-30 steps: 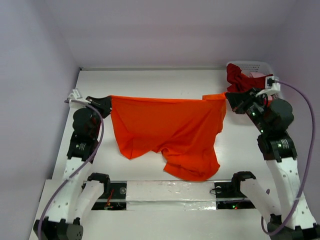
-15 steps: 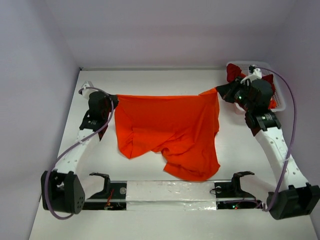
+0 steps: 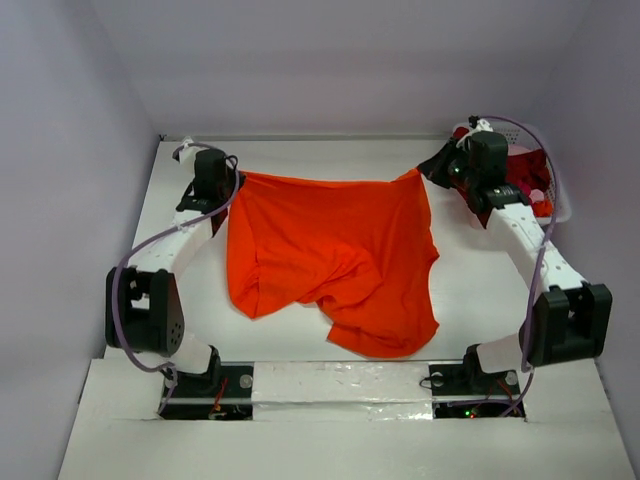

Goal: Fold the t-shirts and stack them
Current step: Flatten out the tshirt

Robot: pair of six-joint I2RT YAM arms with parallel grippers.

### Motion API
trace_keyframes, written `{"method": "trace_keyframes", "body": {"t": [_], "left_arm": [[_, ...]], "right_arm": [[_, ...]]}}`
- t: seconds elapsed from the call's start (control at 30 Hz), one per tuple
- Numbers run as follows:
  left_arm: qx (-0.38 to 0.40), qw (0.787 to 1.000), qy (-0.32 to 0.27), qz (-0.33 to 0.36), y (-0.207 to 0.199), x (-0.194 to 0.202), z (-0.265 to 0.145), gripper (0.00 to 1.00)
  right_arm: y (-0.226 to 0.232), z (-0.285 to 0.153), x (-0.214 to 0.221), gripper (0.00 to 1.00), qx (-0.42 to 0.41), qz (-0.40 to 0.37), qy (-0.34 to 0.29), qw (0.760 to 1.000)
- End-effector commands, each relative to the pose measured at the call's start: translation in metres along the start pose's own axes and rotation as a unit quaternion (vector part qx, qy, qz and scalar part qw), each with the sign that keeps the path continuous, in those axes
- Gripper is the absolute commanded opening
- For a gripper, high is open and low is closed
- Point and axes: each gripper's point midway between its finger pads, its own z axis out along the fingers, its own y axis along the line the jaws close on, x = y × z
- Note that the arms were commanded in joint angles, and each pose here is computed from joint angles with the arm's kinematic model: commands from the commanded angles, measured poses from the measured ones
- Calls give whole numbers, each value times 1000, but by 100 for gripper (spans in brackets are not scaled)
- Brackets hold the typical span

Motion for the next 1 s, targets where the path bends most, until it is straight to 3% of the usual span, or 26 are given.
{"method": "trace_keyframes", "body": {"t": [0.0,0.17,0.43,0.73,0.97], "left_arm": [[6,1000,-10,2,-12,-16,15,0],[-34,999,25,15,10,1,39,0],[-50,998,26,27,12,-9,53,0],[-28,999,24,29,-15,-21,75,0],[-35,998,39,44,-12,-13,90,0]], "right_arm": [[7,12,-21,0,0,-4,-18,1000],[5,19,-12,0,7,15,11,1000],[10,29,-14,0,6,23,34,999],[-5,85,-17,0,30,23,55,998],[-6,121,-24,0,28,26,62,997]]}}
